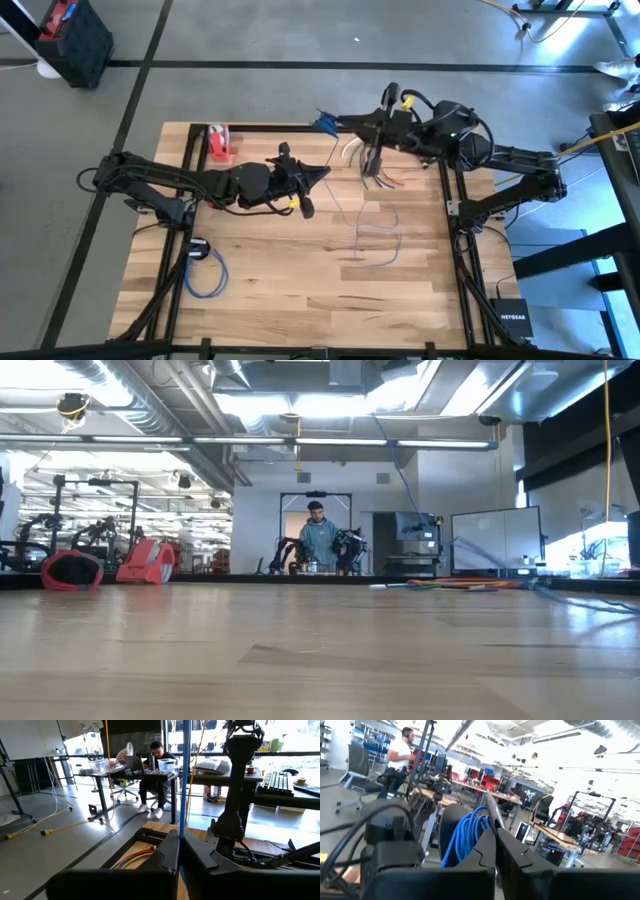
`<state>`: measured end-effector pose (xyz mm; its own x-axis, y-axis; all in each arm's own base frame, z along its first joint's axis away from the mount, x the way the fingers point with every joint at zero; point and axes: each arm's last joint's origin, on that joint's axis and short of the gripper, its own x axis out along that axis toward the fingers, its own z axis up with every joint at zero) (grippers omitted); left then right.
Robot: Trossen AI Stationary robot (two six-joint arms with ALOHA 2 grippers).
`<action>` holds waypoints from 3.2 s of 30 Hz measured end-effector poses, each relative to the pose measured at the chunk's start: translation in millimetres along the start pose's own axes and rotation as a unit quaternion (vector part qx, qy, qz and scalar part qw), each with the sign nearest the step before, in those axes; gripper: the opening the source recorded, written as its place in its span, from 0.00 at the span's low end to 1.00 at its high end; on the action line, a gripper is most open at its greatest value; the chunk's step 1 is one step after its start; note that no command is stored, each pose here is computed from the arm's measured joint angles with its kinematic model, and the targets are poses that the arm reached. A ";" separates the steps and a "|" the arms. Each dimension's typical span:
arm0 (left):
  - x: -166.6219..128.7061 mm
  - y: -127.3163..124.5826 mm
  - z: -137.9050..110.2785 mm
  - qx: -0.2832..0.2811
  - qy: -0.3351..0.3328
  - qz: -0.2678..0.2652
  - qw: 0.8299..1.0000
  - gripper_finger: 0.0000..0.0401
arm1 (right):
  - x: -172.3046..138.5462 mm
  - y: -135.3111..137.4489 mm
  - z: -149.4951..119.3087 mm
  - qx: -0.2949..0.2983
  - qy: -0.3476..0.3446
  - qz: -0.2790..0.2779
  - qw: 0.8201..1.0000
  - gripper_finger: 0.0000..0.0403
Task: Coil cords
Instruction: Coil the blue cable wire on the black spool
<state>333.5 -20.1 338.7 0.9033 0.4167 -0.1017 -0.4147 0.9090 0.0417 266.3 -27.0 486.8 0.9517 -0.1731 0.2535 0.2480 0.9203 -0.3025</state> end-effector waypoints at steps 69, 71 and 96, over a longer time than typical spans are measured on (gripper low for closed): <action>-13.1 37.0 6.5 -0.048 0.047 0.082 0.994 0.01 | 53.0 53.7 -130.7 -0.144 0.220 -0.031 0.964 0.01; -14.1 34.5 7.8 -0.041 0.042 0.077 0.995 0.01 | 54.3 52.6 -126.4 -0.142 0.213 -0.033 0.966 0.01; -42.5 13.8 45.6 0.050 -0.093 0.059 0.993 0.01 | 58.7 32.1 -62.6 -0.118 0.141 -0.060 0.981 0.01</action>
<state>294.4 -25.1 389.0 0.8580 0.5049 0.0945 -0.5136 0.8462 0.1420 341.4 -29.6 434.4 0.9171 -0.3959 0.0456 0.3643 0.7865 -0.4986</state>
